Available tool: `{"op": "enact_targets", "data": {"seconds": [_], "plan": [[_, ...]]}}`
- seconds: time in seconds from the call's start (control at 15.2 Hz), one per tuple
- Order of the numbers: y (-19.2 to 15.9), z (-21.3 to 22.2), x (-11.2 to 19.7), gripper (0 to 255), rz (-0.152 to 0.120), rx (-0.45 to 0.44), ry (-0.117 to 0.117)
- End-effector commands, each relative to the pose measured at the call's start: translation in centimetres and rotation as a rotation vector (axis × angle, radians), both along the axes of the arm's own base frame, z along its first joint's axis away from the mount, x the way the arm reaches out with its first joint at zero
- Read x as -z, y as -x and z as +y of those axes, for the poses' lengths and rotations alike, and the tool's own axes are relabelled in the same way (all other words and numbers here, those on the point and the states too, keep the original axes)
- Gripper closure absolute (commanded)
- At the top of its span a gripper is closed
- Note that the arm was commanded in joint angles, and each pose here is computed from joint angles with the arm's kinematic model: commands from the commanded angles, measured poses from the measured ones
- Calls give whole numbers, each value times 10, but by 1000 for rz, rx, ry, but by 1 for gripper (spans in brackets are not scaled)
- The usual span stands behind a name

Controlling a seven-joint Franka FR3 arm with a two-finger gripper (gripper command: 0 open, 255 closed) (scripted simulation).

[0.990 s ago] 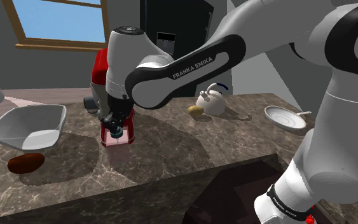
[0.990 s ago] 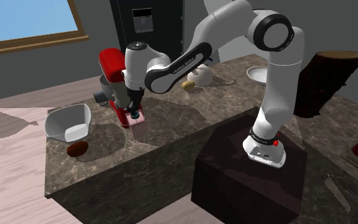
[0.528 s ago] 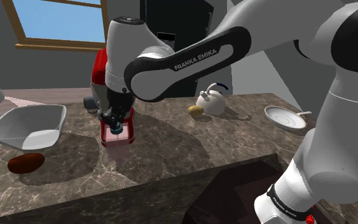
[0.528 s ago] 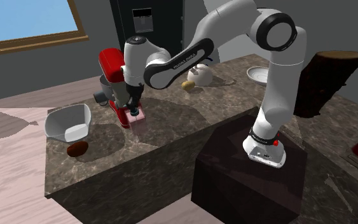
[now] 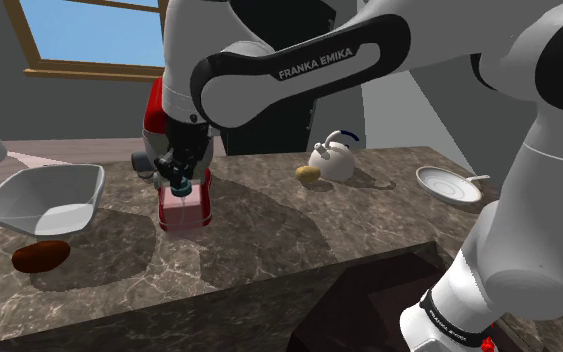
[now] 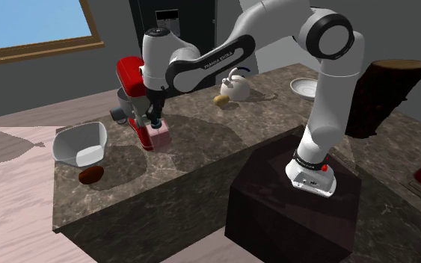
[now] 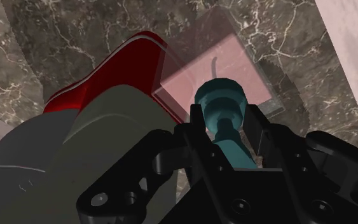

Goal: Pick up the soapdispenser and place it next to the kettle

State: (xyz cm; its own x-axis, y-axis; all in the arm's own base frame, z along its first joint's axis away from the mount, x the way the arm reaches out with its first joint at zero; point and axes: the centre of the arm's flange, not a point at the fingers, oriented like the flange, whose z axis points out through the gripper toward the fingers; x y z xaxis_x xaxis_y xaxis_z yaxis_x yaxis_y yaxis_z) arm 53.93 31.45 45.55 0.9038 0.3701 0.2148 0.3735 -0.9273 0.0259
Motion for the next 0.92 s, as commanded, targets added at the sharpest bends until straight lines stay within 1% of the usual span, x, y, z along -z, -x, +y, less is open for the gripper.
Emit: {"op": "enact_targets", "data": {"seconds": [0.0, 0.86], "plan": [[0, 0, -11, 255, 0, 0, 0], [0, 0, -79, 255, 0, 0, 0]]}}
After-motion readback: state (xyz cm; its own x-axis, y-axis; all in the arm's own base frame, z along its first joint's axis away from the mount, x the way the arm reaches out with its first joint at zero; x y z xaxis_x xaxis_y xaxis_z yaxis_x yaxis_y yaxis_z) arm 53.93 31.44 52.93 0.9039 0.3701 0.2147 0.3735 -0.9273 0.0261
